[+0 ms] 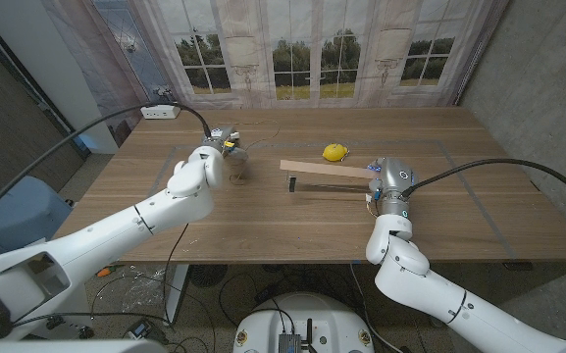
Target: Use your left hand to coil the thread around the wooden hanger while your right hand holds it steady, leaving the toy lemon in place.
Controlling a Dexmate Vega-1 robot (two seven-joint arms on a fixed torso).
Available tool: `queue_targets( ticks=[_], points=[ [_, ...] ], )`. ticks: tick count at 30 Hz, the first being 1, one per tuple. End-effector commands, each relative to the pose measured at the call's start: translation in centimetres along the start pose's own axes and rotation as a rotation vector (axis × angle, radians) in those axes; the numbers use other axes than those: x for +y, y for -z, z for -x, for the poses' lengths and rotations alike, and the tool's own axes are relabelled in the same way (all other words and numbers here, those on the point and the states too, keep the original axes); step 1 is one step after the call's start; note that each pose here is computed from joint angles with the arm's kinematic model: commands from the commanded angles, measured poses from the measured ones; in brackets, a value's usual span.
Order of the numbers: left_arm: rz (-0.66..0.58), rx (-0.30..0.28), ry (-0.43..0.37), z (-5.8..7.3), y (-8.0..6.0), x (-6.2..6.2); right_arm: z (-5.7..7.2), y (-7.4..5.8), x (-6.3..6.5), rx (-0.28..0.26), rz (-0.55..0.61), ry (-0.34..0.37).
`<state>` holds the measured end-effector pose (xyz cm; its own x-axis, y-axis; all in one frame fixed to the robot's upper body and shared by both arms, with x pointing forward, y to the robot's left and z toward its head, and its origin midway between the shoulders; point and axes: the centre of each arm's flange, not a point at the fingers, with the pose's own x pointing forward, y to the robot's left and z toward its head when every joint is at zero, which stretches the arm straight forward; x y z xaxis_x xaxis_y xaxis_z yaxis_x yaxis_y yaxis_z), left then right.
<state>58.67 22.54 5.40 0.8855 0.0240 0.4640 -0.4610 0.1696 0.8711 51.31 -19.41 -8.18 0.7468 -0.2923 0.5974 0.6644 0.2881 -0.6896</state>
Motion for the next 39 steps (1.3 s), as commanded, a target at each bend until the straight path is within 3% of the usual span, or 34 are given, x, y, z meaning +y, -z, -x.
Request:
queue_targets(
  ticks=[1, 13, 26, 39],
  points=[
    [0.182, -0.107, -0.232, 0.1, 0.3, 1.2, -0.1, -0.6, -0.3, -0.031, -0.108, 0.001],
    [0.214, -0.23, -0.395, -1.3, -1.5, 2.6, -0.7, -2.0, -0.2, -0.085, -0.234, 0.001],
    [0.244, -0.318, -0.471, -2.8, -3.7, 4.2, -1.1, -3.0, 0.2, -0.128, -0.326, -0.009],
    [0.263, -0.444, -0.532, -2.3, -6.7, 6.6, -2.0, -3.8, 1.2, -0.142, -0.345, 0.016]
  ],
)
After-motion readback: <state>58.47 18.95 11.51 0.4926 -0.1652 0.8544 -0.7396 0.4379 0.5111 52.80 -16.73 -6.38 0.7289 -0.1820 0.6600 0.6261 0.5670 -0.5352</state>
